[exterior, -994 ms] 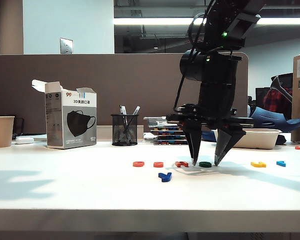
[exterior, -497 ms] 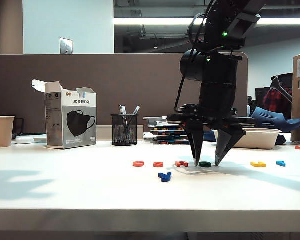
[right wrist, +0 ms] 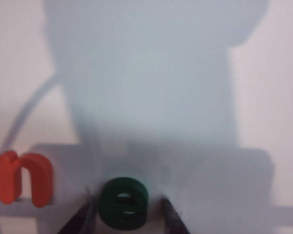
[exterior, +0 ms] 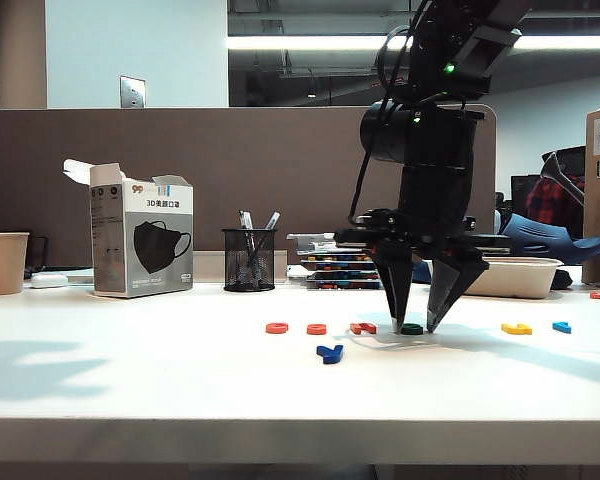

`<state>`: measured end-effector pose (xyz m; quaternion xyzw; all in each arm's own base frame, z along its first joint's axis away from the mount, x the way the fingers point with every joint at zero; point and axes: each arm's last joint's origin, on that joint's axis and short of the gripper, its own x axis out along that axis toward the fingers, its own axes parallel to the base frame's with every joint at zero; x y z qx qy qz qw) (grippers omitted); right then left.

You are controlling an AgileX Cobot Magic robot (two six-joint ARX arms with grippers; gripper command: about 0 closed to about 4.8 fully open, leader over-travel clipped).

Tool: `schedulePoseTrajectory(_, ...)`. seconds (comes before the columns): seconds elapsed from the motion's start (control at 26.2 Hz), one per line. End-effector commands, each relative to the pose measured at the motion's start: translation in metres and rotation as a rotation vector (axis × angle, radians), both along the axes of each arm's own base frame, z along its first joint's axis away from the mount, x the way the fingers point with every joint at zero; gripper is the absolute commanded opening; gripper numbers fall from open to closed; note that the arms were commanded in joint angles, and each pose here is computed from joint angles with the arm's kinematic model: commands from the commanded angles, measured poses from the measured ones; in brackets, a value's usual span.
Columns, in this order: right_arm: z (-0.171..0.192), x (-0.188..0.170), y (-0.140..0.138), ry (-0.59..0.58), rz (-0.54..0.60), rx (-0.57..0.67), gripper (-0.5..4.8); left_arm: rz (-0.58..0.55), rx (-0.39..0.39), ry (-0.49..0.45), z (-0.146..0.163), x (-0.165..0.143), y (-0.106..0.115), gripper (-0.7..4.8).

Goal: Select the appropriate letters from the row of letter magnets placed on the table to arrange into the word "yes".

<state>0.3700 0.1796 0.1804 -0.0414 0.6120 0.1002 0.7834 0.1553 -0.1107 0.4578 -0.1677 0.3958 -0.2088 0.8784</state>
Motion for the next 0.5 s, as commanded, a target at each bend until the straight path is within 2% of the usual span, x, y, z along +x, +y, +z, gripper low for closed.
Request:
schedulePoseTrajectory(0.04, -0.0014, -0.0001, 0.0001, 0.01, 0.001, 0.0, 1.65, -0.001, -0.004, -0.013, 0.0018, -0.0007, 0.0004, -0.05)
schedulePoseTrajectory(0.23, -0.0014, -0.0001, 0.0001, 0.009, 0.009, -0.002, 1.43, -0.001, -0.004, -0.013, 0.0018, -0.0007, 0.0004, -0.05)
schedulePoseTrajectory(0.5, -0.0014, -0.0001, 0.0001, 0.008, 0.015, -0.004, 1.42, -0.001, -0.004, -0.013, 0.0018, -0.0007, 0.0004, -0.05)
